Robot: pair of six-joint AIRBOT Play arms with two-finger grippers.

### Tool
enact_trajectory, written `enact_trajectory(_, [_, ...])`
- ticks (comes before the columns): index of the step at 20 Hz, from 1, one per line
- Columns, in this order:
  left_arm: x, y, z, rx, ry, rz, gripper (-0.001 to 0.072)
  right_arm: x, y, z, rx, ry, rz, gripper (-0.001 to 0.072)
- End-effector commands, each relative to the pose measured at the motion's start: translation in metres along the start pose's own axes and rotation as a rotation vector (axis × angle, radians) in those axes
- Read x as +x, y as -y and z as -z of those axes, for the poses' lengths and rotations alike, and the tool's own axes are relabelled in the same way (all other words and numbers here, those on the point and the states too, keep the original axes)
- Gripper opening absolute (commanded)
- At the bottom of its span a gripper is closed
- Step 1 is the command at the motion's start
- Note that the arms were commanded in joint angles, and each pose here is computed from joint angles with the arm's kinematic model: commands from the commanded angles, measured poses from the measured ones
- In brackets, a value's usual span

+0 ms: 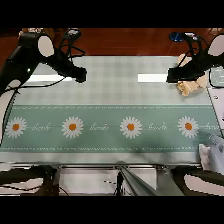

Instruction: Fold the shirts.

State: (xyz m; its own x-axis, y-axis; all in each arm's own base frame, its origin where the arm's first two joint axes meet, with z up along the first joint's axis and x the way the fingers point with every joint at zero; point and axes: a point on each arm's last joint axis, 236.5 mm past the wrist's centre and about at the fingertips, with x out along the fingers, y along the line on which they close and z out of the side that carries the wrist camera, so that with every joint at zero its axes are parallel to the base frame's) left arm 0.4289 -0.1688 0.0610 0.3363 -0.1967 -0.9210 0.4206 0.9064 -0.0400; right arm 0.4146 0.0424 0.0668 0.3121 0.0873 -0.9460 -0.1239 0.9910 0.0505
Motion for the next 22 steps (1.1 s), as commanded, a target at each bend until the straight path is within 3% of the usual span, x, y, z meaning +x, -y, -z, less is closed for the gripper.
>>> enact_trajectory(1, [0.000,0.000,0.000,0.001,0.000,0.000,0.0633,0.000,0.000,0.000,0.000,0.000,0.000,0.0593])
enact_trajectory(14, [0.000,0.000,0.000,0.000,0.000,0.000,0.0633,0.000,0.000,0.000,0.000,0.001,0.000,0.0593])
enact_trajectory(22, [0.005,-0.001,-0.003,0.000,0.006,-0.001,0.0633,-0.019,0.005,-0.096,0.029,0.414,0.018,0.0593])
